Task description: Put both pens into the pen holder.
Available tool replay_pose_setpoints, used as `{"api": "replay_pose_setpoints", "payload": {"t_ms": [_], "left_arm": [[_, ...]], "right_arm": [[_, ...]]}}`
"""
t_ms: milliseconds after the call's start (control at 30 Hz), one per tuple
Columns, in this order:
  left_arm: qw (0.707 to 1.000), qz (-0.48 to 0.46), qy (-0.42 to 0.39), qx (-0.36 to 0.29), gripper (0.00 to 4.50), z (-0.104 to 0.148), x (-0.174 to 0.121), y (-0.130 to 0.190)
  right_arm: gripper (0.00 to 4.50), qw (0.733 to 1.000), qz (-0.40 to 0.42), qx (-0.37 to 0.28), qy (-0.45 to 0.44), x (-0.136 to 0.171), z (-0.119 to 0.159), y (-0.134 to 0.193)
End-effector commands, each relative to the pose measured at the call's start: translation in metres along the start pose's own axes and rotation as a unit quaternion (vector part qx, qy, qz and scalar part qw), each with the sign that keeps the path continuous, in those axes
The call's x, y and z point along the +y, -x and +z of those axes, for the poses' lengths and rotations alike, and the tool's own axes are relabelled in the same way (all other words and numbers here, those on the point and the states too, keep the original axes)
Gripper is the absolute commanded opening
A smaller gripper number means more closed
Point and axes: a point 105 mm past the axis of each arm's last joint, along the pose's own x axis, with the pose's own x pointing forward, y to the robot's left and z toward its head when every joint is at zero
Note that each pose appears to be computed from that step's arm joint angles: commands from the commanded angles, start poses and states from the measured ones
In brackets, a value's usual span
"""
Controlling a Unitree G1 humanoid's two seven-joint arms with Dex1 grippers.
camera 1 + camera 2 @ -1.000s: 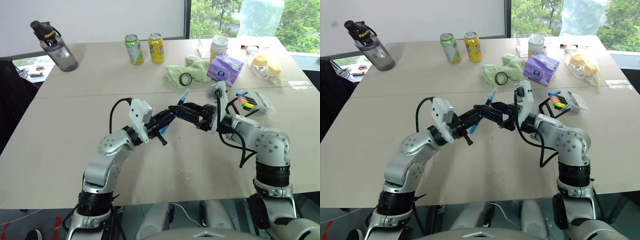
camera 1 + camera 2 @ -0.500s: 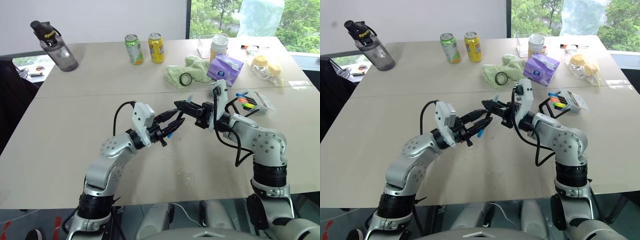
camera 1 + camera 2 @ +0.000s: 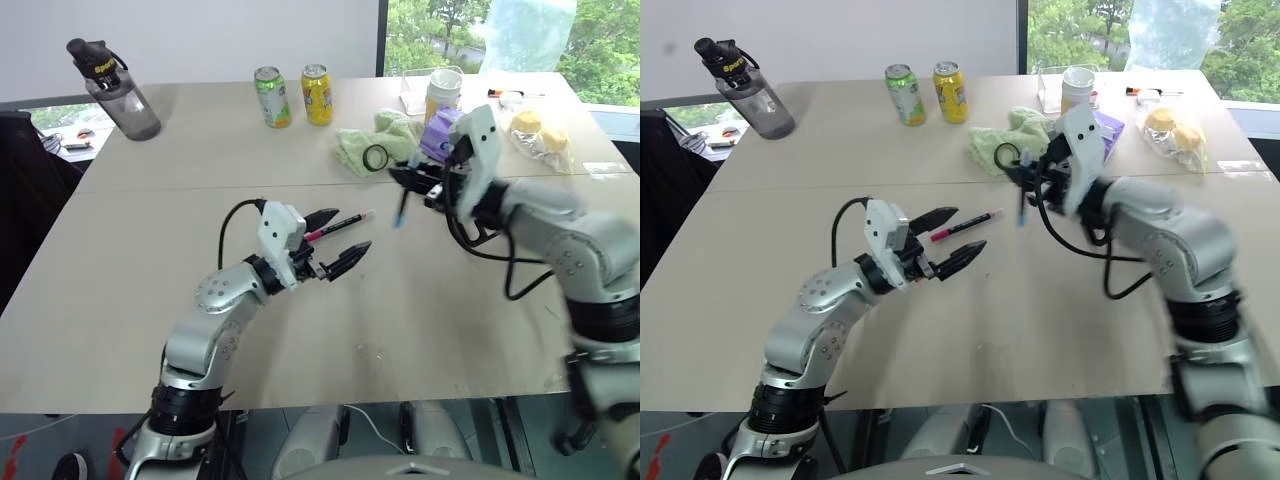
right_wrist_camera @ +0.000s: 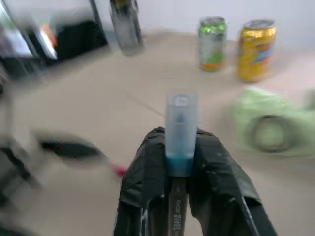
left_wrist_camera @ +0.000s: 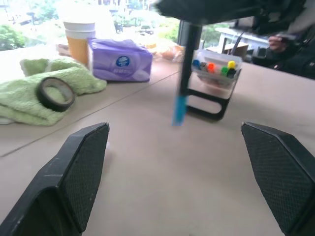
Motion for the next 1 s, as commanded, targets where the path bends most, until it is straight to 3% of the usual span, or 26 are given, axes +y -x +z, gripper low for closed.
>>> {"api": "replay_pose_setpoints", "payload": {"t_ms": [33, 100, 333, 700, 1000], "left_arm": [[0.999, -0.040, -0.018, -0.003, 4.42, 0.011, -0.007, -0.001], [0.998, -0.055, -0.022, 0.008, 4.42, 0.009, -0.010, -0.001], [0.996, -0.083, -0.036, 0.026, 4.42, 0.009, -0.018, -0.001], [0.995, -0.081, -0.042, 0.033, 4.42, 0.013, -0.010, 0.007], [0.994, -0.090, -0.050, 0.022, 4.42, 0.017, -0.011, 0.010]], "right_arm": [[0.05, 0.981, 0.048, 0.025, 0.185, 0.009, 0.020, 0.007], [0.05, 0.968, 0.047, 0.048, 0.241, 0.001, 0.025, 0.013], [0.05, 0.956, 0.056, 0.075, 0.277, -0.015, 0.049, 0.026], [0.05, 0.936, 0.099, 0.183, 0.284, -0.031, 0.023, 0.052], [0.05, 0.939, 0.110, 0.190, 0.265, -0.032, 0.015, 0.050]]}}
